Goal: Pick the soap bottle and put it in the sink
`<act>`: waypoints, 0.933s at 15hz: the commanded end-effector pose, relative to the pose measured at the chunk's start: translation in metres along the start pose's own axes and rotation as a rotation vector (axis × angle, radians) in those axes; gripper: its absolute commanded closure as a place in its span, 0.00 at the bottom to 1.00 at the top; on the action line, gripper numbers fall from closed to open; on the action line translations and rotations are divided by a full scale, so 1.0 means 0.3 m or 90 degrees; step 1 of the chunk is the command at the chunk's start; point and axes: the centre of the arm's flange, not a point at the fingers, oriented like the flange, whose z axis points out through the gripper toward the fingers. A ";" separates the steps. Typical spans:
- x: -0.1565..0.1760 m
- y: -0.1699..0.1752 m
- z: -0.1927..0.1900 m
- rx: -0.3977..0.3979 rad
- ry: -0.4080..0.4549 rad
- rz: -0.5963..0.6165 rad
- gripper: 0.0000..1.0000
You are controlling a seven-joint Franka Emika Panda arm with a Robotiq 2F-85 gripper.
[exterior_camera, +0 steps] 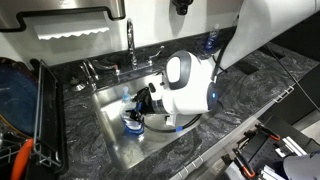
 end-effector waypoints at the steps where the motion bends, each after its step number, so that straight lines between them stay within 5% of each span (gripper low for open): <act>1: 0.013 -0.005 0.016 0.004 0.007 -0.024 0.31; 6: 0.045 -0.027 -0.006 0.013 0.017 -0.030 0.02; 10: 0.079 -0.041 -0.045 0.028 0.011 -0.031 0.00; 14: 0.084 -0.019 -0.097 0.030 -0.099 -0.004 0.00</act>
